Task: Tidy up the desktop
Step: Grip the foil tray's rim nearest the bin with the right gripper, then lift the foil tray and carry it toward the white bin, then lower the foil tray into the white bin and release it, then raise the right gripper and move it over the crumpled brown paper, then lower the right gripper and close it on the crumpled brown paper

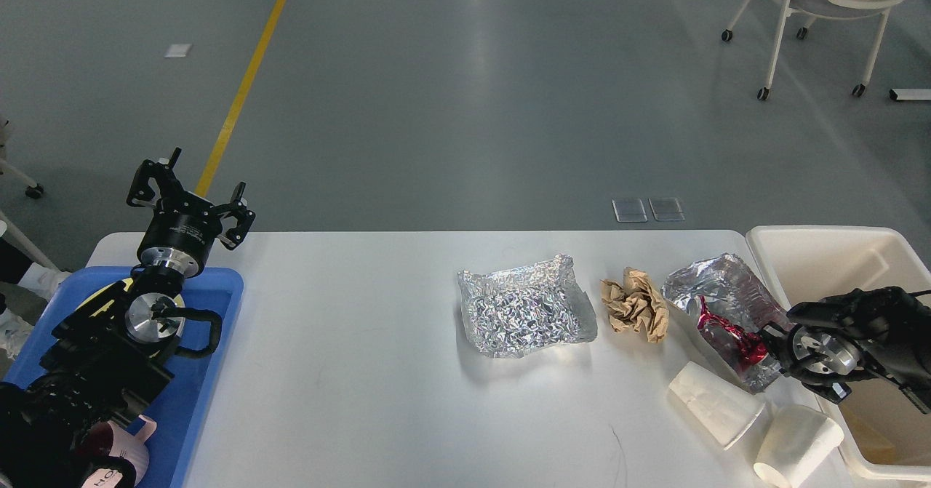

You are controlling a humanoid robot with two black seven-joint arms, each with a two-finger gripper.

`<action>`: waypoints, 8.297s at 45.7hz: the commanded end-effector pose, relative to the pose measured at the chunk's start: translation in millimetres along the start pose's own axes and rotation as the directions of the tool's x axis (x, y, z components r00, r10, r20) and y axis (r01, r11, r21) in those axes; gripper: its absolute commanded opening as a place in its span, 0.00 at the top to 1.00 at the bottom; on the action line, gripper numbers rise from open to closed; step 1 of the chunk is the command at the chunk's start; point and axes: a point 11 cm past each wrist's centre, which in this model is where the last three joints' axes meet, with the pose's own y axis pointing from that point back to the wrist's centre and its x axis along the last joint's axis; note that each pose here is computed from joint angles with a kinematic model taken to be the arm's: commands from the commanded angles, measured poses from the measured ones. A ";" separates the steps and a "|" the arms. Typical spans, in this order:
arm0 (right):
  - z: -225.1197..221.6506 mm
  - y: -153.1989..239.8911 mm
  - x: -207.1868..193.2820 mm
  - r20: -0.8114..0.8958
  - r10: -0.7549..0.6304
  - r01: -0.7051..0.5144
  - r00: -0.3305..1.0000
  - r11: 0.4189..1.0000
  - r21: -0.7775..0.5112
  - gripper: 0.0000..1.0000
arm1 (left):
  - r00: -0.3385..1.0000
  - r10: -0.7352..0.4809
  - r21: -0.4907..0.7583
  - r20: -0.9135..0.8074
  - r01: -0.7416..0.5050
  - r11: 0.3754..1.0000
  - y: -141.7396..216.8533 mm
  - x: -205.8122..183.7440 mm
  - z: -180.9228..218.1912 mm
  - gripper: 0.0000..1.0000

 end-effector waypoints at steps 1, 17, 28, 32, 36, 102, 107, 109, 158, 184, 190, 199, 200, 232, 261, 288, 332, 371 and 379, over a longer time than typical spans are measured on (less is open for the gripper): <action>-2.6 2.4 3.5 0.002 0.006 -0.006 1.000 1.000 0.006 1.00 | 1.000 0.000 -0.001 -0.001 0.000 1.000 -0.1 -0.2 0.2 0.00; -34.5 49.4 60.5 -0.022 0.018 -0.016 1.000 0.995 0.100 1.00 | 1.000 0.000 -0.001 -0.001 0.000 1.000 -0.1 -0.2 0.2 0.00; -90.6 140.0 115.1 -0.189 0.061 -0.012 0.980 0.969 0.248 1.00 | 1.000 0.000 -0.002 -0.001 0.000 1.000 -0.1 -0.2 0.3 0.00; -111.6 179.8 109.8 -0.285 0.028 0.061 0.958 0.953 0.298 1.00 | 1.000 0.000 -0.001 -0.001 0.000 1.000 -0.1 -0.2 0.2 0.01; -132.4 225.6 93.7 -0.392 0.021 0.126 0.920 0.930 0.346 1.00 | 1.000 0.001 0.000 0.000 -0.001 1.000 0.3 0.5 -0.2 0.01; 25.8 84.7 156.2 -0.022 0.136 -0.133 0.991 0.987 0.093 1.00 | 1.000 0.000 -0.002 -0.001 0.000 1.000 -0.1 -0.2 0.3 0.00; 69.2 57.5 174.6 0.046 0.249 -0.249 0.967 0.968 -0.016 1.00 | 1.000 -0.001 0.000 0.001 0.001 1.000 -0.1 -0.2 0.1 0.01; 83.2 45.3 175.6 0.064 0.293 -0.289 0.954 0.955 -0.057 1.00 | 1.000 0.000 -0.001 -0.001 0.000 1.000 -0.1 -0.2 0.2 0.01; 45.3 14.4 149.3 0.238 0.362 -0.371 0.901 0.928 -0.007 0.00 | 1.000 -0.001 0.001 0.002 0.001 1.000 -0.1 -0.2 -0.1 0.00; -224.3 193.9 105.2 -0.172 0.139 -0.028 0.975 0.851 0.525 0.00 | 1.000 0.000 0.000 0.001 0.000 1.000 -0.1 -0.2 0.0 0.00; -258.9 230.6 72.5 -0.300 0.130 0.064 0.945 0.827 0.558 0.00 | 1.000 0.000 0.000 0.001 0.000 1.000 -0.1 -0.2 0.0 0.00; -276.8 293.4 14.1 -0.546 0.127 0.220 0.828 0.823 0.524 0.00 | 1.000 0.000 0.000 0.001 0.000 1.000 -0.1 -0.2 0.0 0.00; -277.4 302.0 7.6 -0.569 0.128 0.235 0.813 0.820 0.521 0.00 | 1.000 0.000 0.000 0.001 0.000 1.000 -0.1 -0.2 0.0 0.00; -183.5 384.3 -105.0 -0.862 0.029 0.402 0.505 0.877 0.265 0.00 | 1.000 0.000 0.000 0.001 0.000 1.000 -0.1 -0.2 0.0 0.00; -170.7 207.7 -106.4 -0.534 -0.127 0.315 0.836 0.908 0.277 0.00 | 1.000 0.000 -0.001 -0.001 0.000 1.000 -0.1 -0.2 0.2 0.01; -156.5 112.3 -108.1 -0.250 -0.033 0.109 0.968 0.949 0.297 0.00 | 1.000 0.000 0.000 0.001 0.000 1.000 -0.1 -0.2 0.0 0.01; -153.0 107.1 -130.4 -0.242 -0.031 0.105 0.970 0.948 0.299 0.00 | 1.000 0.000 0.000 0.001 0.000 1.000 -0.1 -0.2 0.0 0.00; -121.4 87.6 -87.7 -0.191 -0.005 0.055 0.982 0.965 0.257 0.00 | 1.000 0.000 0.000 0.001 0.000 1.000 -0.1 -0.2 0.0 0.01; -136.6 77.0 -73.7 -0.131 0.052 -0.013 0.990 0.960 0.280 0.00 | 1.000 -0.001 0.001 0.002 0.001 1.000 -0.1 -0.2 -0.1 0.00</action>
